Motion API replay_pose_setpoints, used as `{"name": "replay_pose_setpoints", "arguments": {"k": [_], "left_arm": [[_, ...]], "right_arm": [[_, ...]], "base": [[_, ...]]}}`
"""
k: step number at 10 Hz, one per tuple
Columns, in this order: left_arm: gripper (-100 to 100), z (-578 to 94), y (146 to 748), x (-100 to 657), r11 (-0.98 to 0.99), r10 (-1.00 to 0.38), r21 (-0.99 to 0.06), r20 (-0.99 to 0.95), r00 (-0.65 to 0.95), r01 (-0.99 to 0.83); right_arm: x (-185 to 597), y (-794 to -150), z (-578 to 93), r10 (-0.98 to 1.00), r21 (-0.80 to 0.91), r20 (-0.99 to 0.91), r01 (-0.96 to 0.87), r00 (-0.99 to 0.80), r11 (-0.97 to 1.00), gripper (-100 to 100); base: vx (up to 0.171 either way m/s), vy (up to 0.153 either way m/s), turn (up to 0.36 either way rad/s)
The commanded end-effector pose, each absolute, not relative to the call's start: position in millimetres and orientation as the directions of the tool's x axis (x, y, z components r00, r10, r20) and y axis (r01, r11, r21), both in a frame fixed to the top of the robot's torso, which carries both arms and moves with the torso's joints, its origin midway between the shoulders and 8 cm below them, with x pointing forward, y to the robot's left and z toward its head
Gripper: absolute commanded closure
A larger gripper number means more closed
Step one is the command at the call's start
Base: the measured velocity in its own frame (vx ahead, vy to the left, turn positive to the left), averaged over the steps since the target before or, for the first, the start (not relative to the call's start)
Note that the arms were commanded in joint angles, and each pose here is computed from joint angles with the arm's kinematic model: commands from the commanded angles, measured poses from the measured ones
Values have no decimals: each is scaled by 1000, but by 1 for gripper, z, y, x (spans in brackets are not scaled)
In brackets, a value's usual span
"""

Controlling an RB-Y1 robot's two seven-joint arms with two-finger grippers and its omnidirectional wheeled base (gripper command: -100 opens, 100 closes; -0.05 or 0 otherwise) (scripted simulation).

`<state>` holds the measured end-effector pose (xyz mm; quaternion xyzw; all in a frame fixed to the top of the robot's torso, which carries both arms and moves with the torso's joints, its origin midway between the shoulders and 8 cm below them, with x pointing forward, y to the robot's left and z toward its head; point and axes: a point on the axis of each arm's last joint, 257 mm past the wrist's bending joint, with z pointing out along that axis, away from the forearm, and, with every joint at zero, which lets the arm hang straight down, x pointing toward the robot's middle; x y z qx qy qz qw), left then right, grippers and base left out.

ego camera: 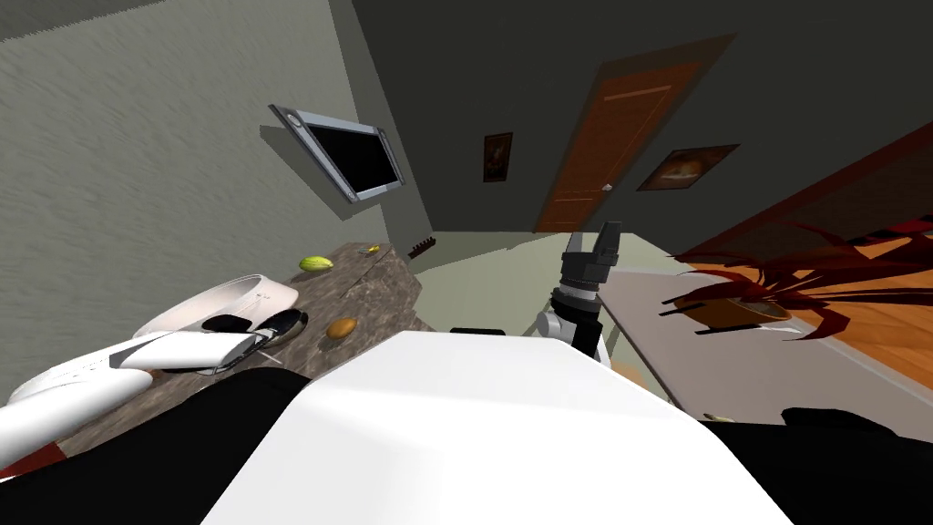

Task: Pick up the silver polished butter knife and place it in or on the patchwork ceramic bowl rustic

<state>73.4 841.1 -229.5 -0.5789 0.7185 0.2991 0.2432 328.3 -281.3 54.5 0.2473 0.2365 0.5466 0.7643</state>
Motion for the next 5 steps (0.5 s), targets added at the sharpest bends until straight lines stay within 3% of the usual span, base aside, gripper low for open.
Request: {"name": "replay_pose_setpoints", "arguments": {"k": [1, 5], "left_arm": [[100, -219, 852, 79, 129, -678, 130, -712, -183, -983], [100, -191, 878, 79, 65, -656, 90, -747, -111, -994]], "right_arm": [[328, -281, 55, 953, 637, -91, -719, 291, 280, 0], [328, -281, 55, 952, 637, -91, -718, 291, 280, 0]], "base": [[-23, 76, -126], [-21, 74, -120]]}}
